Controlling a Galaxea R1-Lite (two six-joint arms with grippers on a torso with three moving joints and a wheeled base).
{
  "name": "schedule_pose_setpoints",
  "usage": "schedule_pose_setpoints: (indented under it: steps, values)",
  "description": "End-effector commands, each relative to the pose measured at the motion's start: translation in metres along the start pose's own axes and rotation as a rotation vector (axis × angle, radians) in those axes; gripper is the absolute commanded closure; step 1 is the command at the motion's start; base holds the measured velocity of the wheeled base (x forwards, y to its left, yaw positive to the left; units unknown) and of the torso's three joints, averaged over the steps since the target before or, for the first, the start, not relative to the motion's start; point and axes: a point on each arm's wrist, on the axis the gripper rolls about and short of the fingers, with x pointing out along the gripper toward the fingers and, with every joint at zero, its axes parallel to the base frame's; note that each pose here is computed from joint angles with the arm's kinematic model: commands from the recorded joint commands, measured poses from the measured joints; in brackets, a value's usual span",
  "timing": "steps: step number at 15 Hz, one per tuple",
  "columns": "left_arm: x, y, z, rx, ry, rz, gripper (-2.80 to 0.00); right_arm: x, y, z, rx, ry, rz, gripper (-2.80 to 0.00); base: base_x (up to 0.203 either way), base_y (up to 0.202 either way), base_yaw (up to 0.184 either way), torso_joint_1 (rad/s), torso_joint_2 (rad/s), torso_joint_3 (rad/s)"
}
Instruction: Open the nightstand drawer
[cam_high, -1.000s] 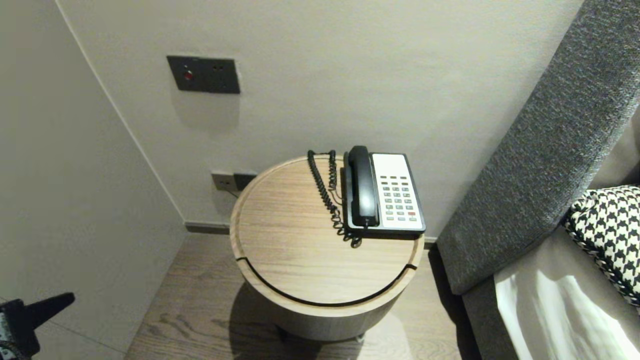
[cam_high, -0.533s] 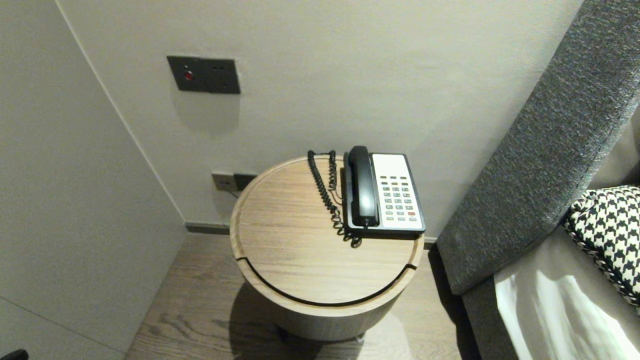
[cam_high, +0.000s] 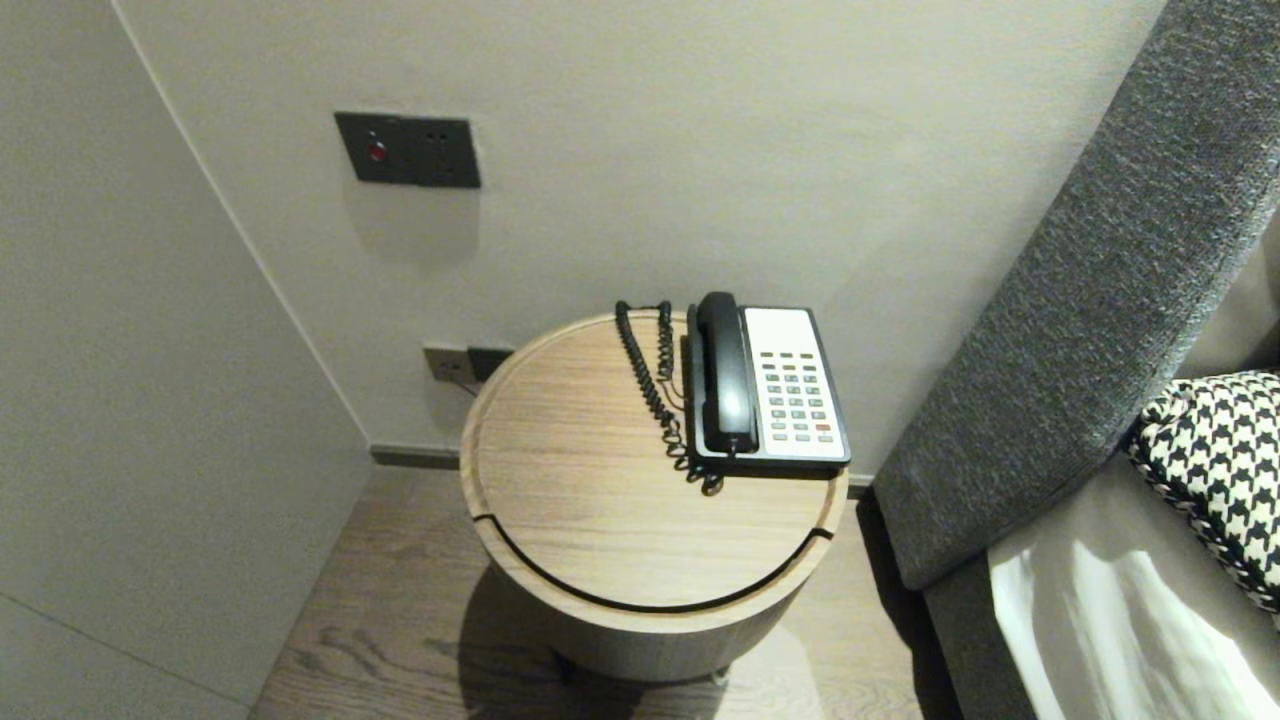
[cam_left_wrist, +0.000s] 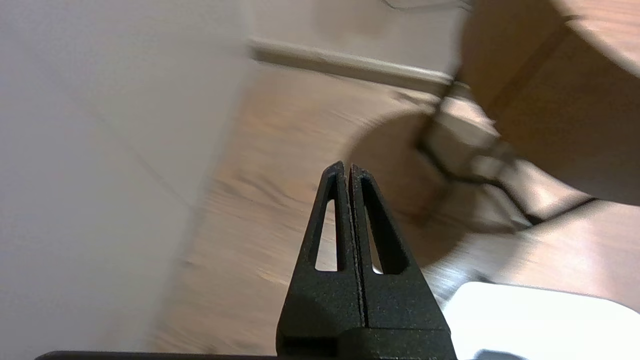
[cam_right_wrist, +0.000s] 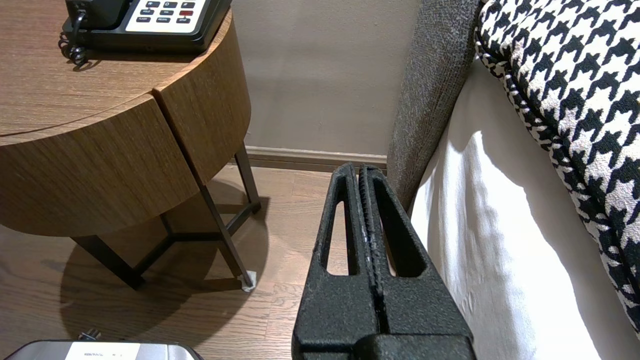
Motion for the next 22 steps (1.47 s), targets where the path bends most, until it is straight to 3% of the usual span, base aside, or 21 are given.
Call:
schedule_pose_setpoints:
  steps: [1,5,7,11,22]
  values:
    - [-0.0045,0.0018,-0.0106,0.011,-0.103,0.03,0.0,0.0009,0.0,-0.0034,-0.001,0.013,0.001,0.0,0.0,0.0,0.0,0.0,0.0,0.0]
    - [-0.0048,0.0017,-0.0102,0.006,-0.217,0.022,0.0,0.0009,0.0,-0.0034,0.0,0.013,0.001,0.0,0.0,0.0,0.0,0.0,0.0,0.0]
    - [-0.0014,0.0007,-0.0075,0.026,-0.324,-0.012,0.0,0.0009,0.0,-0.0034,-0.001,0.012,0.001,0.0,0.0,0.0,0.0,0.0,0.0,0.0]
    - [0.002,0.0002,-0.0165,0.052,-0.25,-0.039,0.0,0.0008,0.0,-0.0034,0.0,0.012,0.001,0.0,0.0,0.0,0.0,0.0,0.0,0.0]
    - [0.0024,0.0001,-0.0161,0.038,-0.24,-0.05,0.0,0.0008,0.0,-0.0034,0.0,0.012,0.001,0.0,0.0,0.0,0.0,0.0,0.0,0.0]
